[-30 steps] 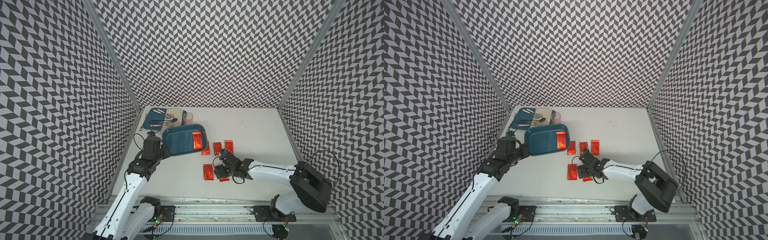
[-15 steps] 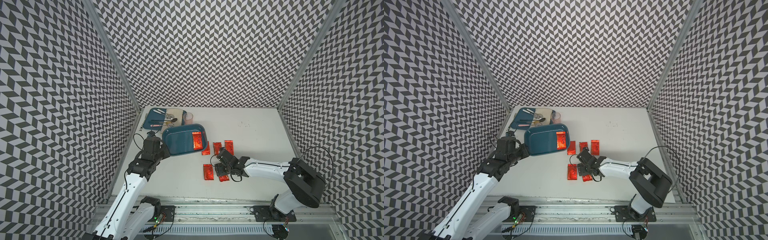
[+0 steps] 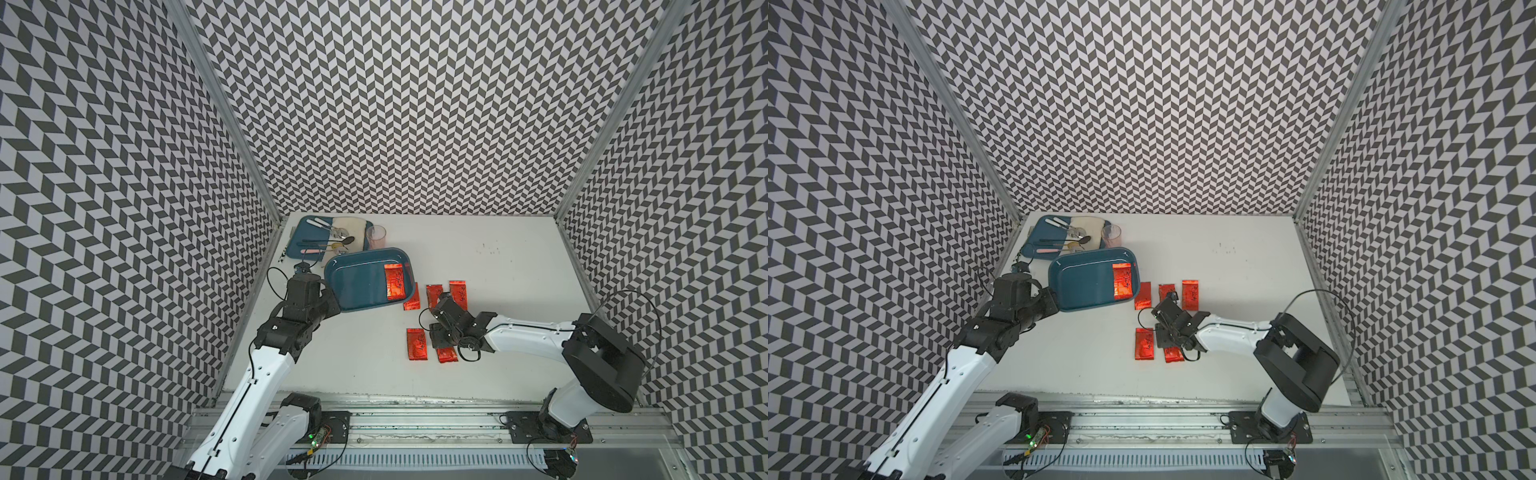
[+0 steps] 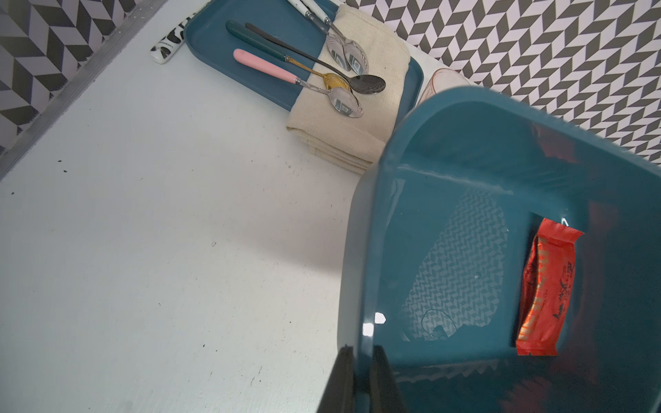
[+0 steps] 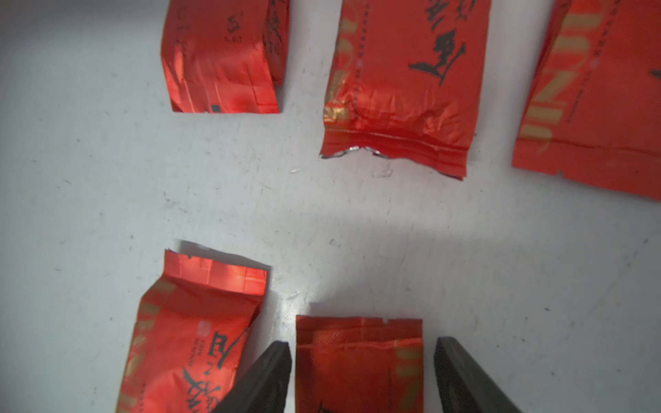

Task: Take the tea bags out of the storage box
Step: Place the tea bag at the center of the board.

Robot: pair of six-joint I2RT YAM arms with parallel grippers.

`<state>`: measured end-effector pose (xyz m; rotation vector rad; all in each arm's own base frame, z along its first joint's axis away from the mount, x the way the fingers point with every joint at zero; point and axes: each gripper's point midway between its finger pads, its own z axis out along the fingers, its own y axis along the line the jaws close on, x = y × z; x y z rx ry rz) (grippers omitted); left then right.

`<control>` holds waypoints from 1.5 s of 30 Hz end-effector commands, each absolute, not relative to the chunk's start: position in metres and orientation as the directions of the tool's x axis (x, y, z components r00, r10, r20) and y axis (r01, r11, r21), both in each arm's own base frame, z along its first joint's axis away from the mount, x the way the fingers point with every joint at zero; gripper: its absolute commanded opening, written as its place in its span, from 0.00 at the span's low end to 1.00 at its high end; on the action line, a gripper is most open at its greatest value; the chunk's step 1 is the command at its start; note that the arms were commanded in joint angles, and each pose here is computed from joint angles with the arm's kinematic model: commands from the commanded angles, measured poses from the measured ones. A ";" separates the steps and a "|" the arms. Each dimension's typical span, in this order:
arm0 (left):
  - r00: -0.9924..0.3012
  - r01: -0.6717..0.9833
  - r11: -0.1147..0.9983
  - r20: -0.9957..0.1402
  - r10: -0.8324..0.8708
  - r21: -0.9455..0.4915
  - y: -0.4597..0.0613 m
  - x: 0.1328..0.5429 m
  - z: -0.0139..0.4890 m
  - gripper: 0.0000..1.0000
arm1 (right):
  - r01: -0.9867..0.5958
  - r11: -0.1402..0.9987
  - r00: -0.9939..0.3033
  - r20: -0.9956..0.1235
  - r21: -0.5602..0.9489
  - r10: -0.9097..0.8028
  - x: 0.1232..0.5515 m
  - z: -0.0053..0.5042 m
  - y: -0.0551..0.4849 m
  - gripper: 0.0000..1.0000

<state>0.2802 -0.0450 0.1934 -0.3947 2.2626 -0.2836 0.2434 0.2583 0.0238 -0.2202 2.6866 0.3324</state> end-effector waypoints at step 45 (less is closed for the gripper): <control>-0.602 -0.160 0.923 -0.706 -0.373 -0.351 -0.051 0.284 0.204 0.00 | -0.203 0.972 -0.921 -0.360 0.117 -0.149 0.226 0.012 0.252 0.77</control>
